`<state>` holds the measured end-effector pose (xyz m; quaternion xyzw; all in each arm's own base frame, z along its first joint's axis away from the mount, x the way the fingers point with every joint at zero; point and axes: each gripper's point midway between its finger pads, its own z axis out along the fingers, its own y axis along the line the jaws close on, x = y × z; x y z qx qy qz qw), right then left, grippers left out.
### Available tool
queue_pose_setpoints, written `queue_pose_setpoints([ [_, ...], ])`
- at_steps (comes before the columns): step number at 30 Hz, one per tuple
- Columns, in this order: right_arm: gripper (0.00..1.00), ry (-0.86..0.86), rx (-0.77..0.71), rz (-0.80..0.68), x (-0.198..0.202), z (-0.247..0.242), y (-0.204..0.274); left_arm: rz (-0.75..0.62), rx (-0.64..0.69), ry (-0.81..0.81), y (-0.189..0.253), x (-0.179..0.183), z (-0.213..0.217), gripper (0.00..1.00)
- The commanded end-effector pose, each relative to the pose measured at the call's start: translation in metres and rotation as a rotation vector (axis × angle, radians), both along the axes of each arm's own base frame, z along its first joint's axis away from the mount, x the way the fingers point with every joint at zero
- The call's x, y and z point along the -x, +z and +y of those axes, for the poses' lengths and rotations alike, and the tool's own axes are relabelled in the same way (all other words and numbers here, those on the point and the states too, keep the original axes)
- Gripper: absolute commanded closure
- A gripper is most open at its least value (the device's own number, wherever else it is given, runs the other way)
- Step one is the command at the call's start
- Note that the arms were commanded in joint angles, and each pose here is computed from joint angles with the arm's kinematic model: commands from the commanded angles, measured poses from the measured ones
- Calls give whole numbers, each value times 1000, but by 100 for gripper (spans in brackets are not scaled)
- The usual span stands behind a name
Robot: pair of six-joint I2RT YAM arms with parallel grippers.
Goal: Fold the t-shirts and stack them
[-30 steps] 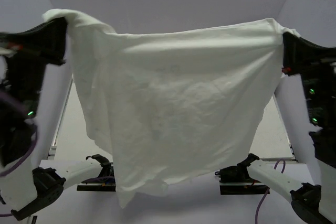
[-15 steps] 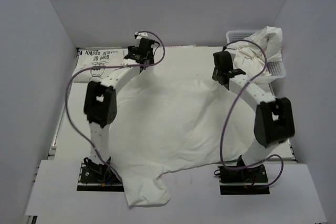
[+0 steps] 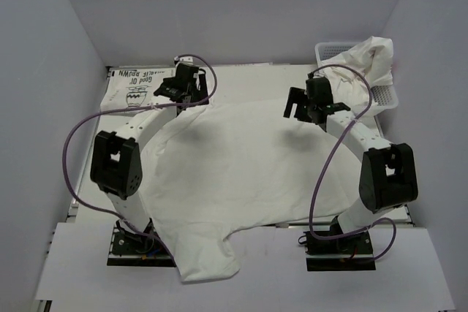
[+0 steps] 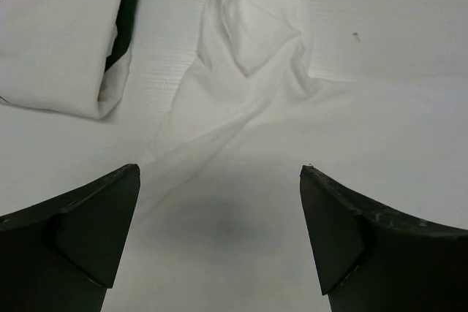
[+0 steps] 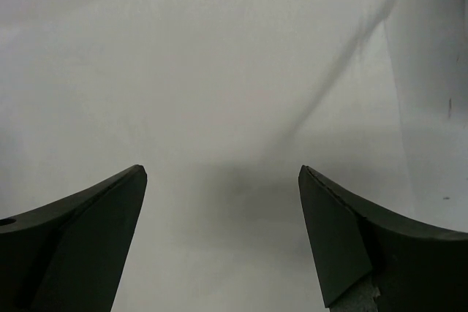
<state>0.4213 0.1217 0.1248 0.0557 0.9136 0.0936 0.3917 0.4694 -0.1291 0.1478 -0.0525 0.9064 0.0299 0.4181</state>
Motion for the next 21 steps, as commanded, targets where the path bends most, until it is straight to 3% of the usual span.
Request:
queue_pose_setpoints([
  [1,10,72,-50,-20,14,9,1,-66,116,-98,13,9,-28,0],
  [10,10,186,-167,91,30,39,-44,125,170,-217,-52,28,-52,0],
  [21,10,-4,-118,277,57,9,-108,226,199,-186,-109,6,-63,0],
])
